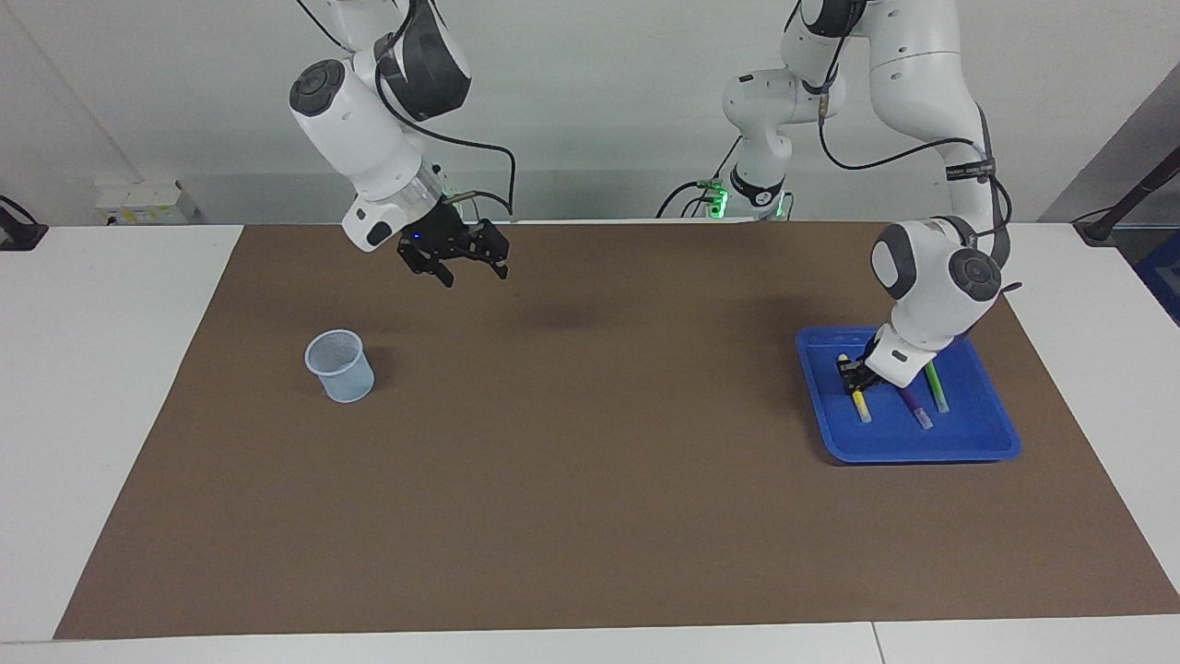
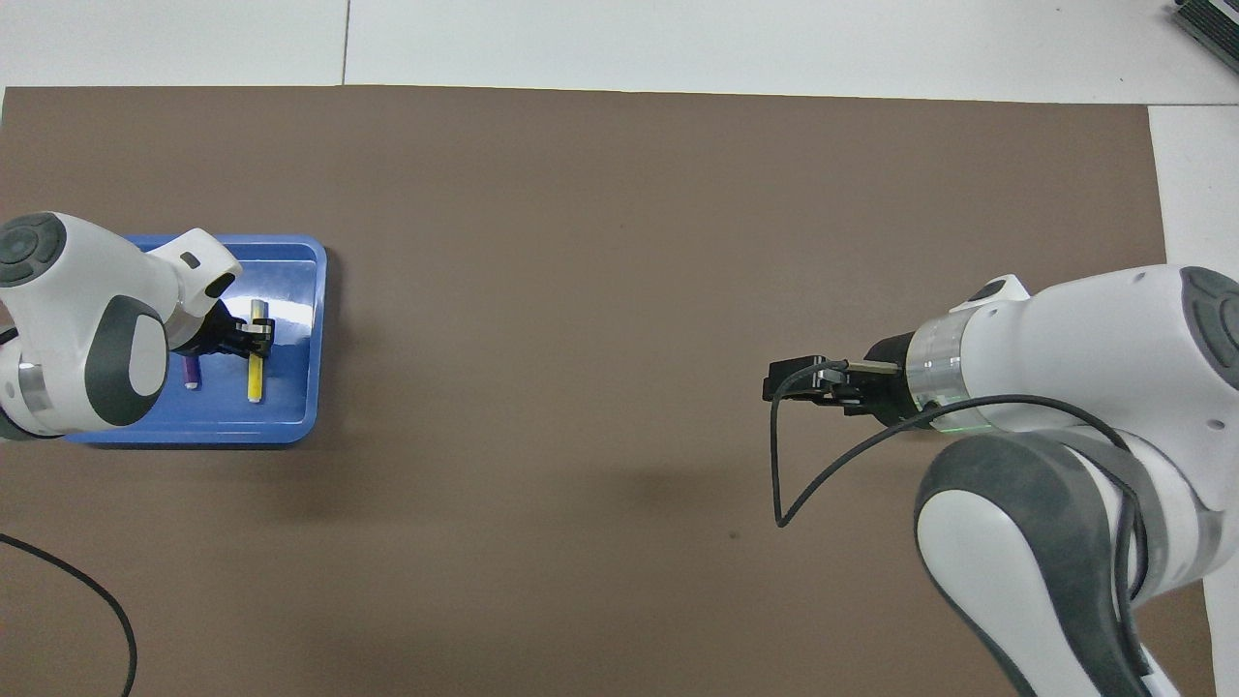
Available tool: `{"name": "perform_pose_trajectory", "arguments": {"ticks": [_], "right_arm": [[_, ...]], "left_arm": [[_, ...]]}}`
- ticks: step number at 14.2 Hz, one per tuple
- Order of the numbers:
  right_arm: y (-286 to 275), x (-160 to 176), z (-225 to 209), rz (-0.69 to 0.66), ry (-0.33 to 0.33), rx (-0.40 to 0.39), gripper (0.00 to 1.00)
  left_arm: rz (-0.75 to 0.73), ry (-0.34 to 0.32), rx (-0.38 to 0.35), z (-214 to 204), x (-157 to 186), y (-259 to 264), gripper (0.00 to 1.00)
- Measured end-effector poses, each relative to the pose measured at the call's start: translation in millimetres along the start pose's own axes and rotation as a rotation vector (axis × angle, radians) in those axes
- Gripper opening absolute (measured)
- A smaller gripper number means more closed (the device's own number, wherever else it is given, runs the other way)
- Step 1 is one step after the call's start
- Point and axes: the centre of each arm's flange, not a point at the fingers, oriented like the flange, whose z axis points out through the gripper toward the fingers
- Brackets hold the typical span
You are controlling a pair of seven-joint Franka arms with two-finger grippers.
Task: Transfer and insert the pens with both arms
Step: 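Close the left gripper on the yellow pen and lift it, then carry the yellow pen forward while the right gripper reaches toward it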
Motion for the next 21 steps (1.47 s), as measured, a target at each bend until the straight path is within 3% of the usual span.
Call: {"name": "perform_pose_trajectory", "arguments": {"ticks": [6, 11, 17, 21], "right_arm": [[-3.9, -1.6, 1.2, -0.001, 0.001, 0.000, 1.00], [-11.7, -4.2, 3.7, 0.017, 0.009, 0.003, 1.00], [-11.6, -4.3, 4.5, 0.021, 0.008, 0.003, 1.00], [-12.1, -4.6, 5.5, 0.029, 0.002, 0.016, 1.00]], "left_arm": [[-0.020, -0.017, 0.000, -11.4, 3.2, -6.5, 0.17], [-0.164, -0.024, -0.037, -83.9, 15.0, -4.0, 0.17], [-0.506, 0.010, -0.197, -137.7, 3.8, 9.6, 0.17], [-0.785, -0.004, -0.268, -161.9, -1.9, 32.1, 0.17]]}}
